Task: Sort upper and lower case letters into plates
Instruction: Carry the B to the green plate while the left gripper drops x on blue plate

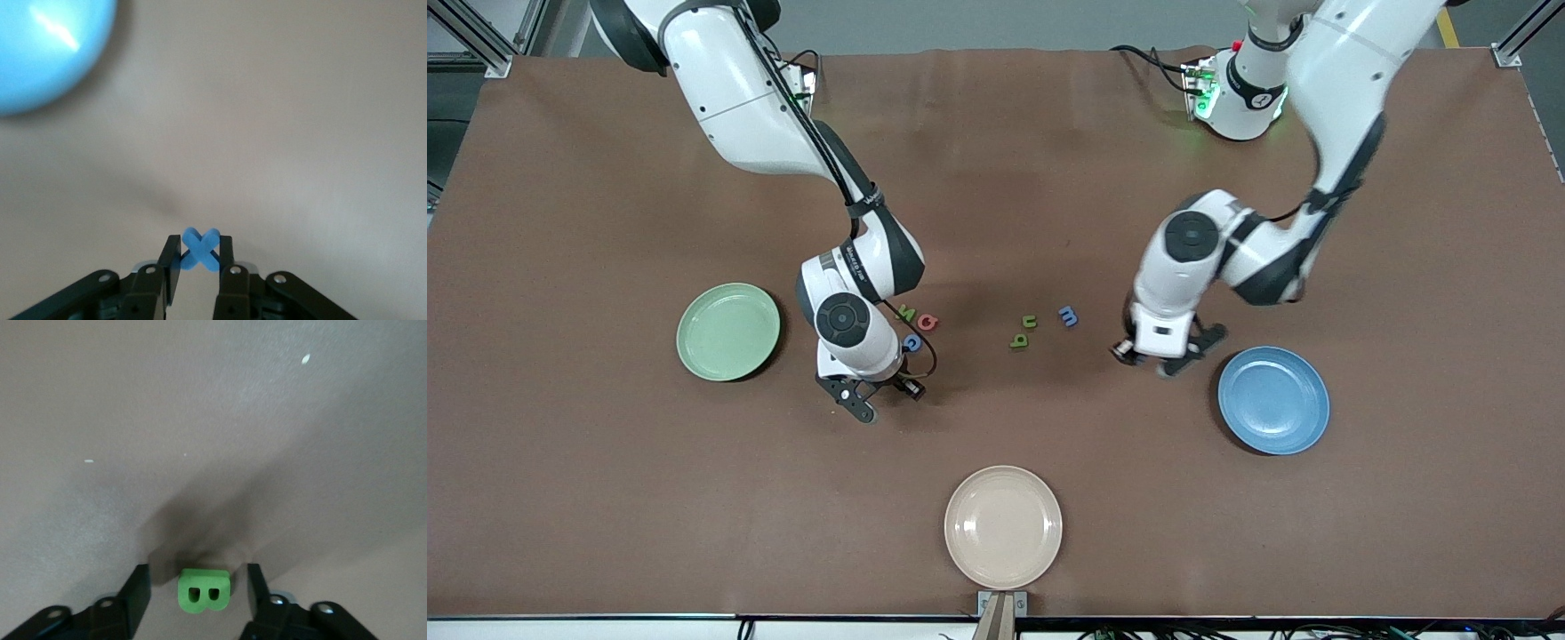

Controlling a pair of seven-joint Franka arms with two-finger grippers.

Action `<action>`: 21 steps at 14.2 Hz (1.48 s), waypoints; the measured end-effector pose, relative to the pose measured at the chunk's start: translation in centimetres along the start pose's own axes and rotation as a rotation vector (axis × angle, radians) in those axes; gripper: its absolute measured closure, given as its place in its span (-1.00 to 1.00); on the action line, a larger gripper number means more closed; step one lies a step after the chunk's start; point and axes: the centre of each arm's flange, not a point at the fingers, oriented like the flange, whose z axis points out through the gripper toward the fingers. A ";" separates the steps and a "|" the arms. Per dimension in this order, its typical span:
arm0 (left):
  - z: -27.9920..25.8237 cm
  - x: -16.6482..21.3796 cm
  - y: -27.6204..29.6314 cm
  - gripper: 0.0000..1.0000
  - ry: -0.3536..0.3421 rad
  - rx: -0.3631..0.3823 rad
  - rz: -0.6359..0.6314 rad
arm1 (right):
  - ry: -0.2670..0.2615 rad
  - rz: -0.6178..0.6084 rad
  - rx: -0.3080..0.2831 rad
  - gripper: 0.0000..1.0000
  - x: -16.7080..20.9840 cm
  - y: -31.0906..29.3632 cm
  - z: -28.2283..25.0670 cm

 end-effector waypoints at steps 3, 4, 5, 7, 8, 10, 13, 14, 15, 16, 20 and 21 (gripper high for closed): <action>-0.7 7.2 -4.7 0.45 0.031 0.020 0.040 | 0.001 -0.003 0.000 -0.23 -0.1 0.0 0.1; 0.1 9.2 -6.6 0.45 0.025 0.035 0.047 | 0.001 -0.003 0.000 -0.23 -0.1 -0.1 0.1; 1.1 10.9 -8.6 0.45 0.011 0.050 0.045 | 0.001 -0.004 0.000 -0.16 -0.1 -0.1 0.0; 3.9 12.9 -11.7 0.45 -0.019 0.072 0.025 | 0.001 -0.006 0.001 -0.06 -0.2 -0.1 0.0; 5.1 13.6 -12.7 0.45 -0.031 0.076 0.010 | 0.001 -0.007 0.001 0.14 -0.2 -0.2 0.0; 7.0 14.9 -14.1 0.45 -0.046 0.081 -0.013 | 0.002 -0.014 0.001 0.30 -0.2 -0.2 -0.1; 8.5 16.4 -14.4 0.38 -0.054 0.069 -0.038 | 0.000 -0.062 -0.017 0.30 0.5 0.3 -0.3; 8.6 16.7 -14.3 0.23 -0.053 0.065 -0.043 | -0.004 -0.083 -0.032 0.30 1.4 0.8 -0.8; 8.5 17.0 -14.2 0.07 -0.049 0.062 -0.045 | -0.007 -0.104 -0.038 0.30 2.8 1.5 -1.8; 8.1 17.2 -14.1 -0.16 -0.043 0.060 -0.047 | -0.009 -0.131 -0.036 0.30 4.6 2.5 -3.1; 4.6 14.9 -10.1 -0.92 -0.063 0.077 -0.046 | -0.028 -0.242 -0.025 0.30 10.9 10.1 -8.5; 3.5 13.1 -8.1 -1.00 -0.076 0.076 -0.058 | -0.037 -0.268 -0.026 0.30 11.7 12.4 -9.0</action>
